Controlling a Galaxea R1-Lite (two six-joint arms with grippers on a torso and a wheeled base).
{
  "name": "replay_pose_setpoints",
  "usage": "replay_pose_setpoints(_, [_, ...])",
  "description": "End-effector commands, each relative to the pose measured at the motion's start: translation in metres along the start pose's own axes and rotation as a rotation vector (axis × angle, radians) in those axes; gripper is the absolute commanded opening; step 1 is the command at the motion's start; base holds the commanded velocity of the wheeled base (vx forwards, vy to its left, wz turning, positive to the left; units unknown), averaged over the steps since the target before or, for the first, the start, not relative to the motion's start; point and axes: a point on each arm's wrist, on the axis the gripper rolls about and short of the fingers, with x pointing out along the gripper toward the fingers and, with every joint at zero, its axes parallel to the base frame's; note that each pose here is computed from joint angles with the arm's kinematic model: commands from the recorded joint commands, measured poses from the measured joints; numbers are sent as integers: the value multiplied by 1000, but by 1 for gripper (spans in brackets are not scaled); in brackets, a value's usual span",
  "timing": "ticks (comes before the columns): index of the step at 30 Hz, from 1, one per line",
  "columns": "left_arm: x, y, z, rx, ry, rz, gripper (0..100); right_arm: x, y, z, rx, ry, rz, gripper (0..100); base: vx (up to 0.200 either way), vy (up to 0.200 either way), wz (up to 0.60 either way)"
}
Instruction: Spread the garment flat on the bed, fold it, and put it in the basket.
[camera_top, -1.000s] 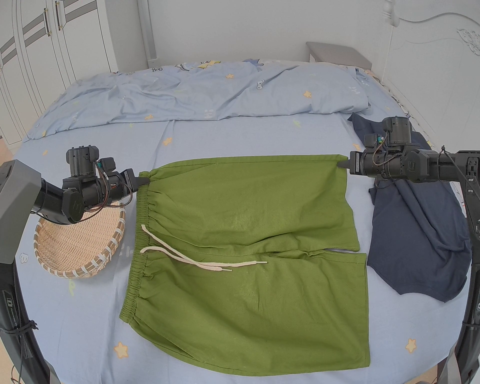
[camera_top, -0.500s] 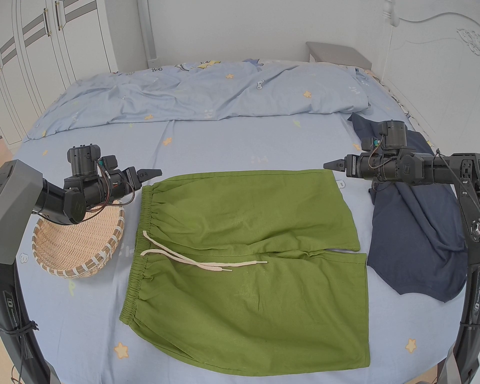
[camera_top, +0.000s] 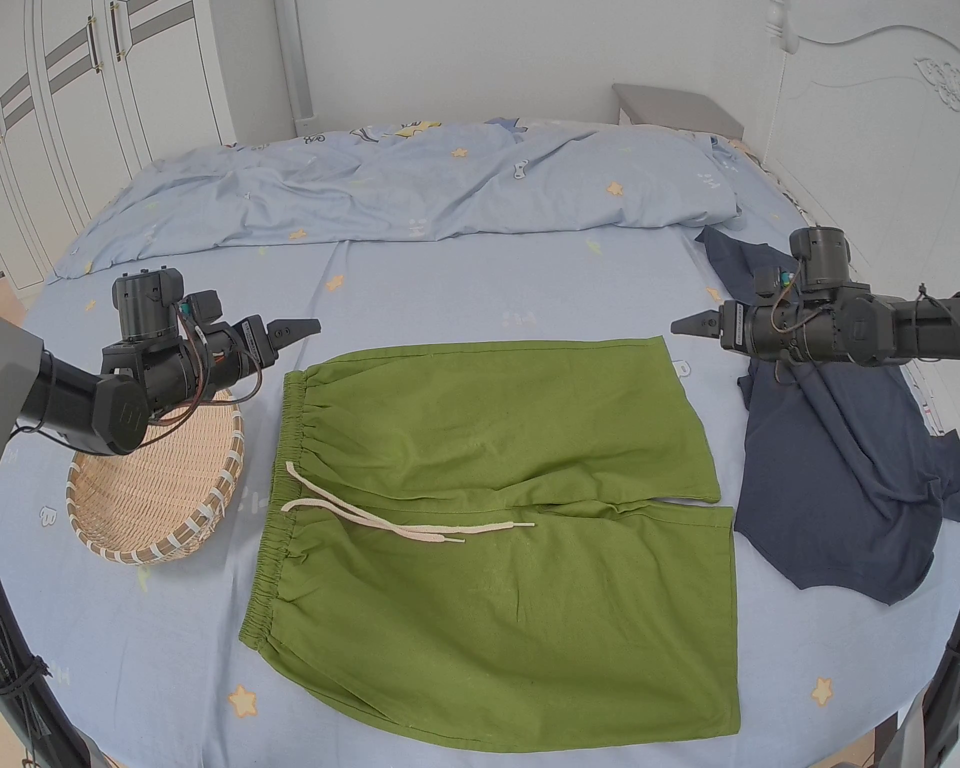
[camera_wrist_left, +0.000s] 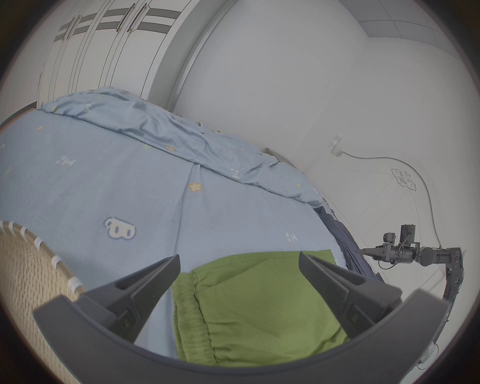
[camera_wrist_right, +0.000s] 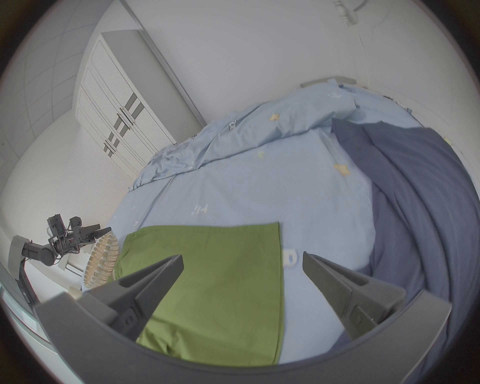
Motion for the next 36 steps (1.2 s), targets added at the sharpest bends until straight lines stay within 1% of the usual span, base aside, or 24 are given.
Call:
replay_pose_setpoints(1, [-69,-38,-20,-11,47,-17,100,-81,27,-23,56,22,-3,100,0,0,0])
replay_pose_setpoints(2, [-87,-36,-43,-47,107,4,100,-96,30,-44,77,69,-12,100,0,0,0])
replay_pose_setpoints(3, [-96,-34,-57,-75,148,20,100,-103,31,-56,93,97,-15,100,0,0,0])
replay_pose_setpoints(6, [-122,-30,-89,-156,235,64,100,-119,34,-90,129,179,-19,100,0,0,0])
replay_pose_setpoints(9, [-122,-30,-89,-156,235,64,100,-119,34,-90,129,179,-19,100,0,0,0])
replay_pose_setpoints(10, [-158,-30,-122,-261,333,47,100,-141,37,-127,170,255,11,100,0,0,0])
replay_pose_setpoints(12, [-162,-30,-125,-271,341,37,100,-144,36,-131,173,260,15,100,0,0,0])
replay_pose_setpoints(13, [-180,-34,-138,-313,391,-30,100,-158,35,-143,193,270,28,100,0,0,0])
replay_pose_setpoints(16, [-194,-35,-151,-343,436,-70,100,-173,34,-151,215,255,34,100,0,0,0])
replay_pose_setpoints(18, [-194,-35,-151,-343,436,-70,100,-173,34,-151,215,255,34,100,0,0,0])
replay_pose_setpoints(20, [-209,-36,-172,-377,514,-94,100,-188,38,-152,211,217,44,100,0,0,0])
replay_pose_setpoints(21, [-209,-36,-173,-378,516,-95,100,-188,38,-152,210,216,42,100,0,0,0])
replay_pose_setpoints(22, [-210,-35,-178,-386,539,-98,100,-191,40,-154,208,213,43,100,0,0,0])
replay_pose_setpoints(27, [-204,-27,-187,-421,600,-64,100,-190,41,-160,206,234,49,100,0,0,0])
replay_pose_setpoints(31, [-195,-18,-194,-449,655,-32,100,-189,41,-163,182,243,54,100,0,0,0])
replay_pose_setpoints(32, [-194,-18,-195,-451,658,-29,100,-189,41,-163,181,244,54,100,0,0,0])
replay_pose_setpoints(34, [-188,-9,-198,-458,675,-6,100,-189,40,-164,178,247,53,100,0,0,0])
replay_pose_setpoints(35, [-188,-9,-198,-458,675,-6,100,-189,40,-164,178,247,53,100,0,0,0])
replay_pose_setpoints(36, [-186,-3,-198,-447,672,5,100,-188,40,-164,180,249,51,100,0,0,0])
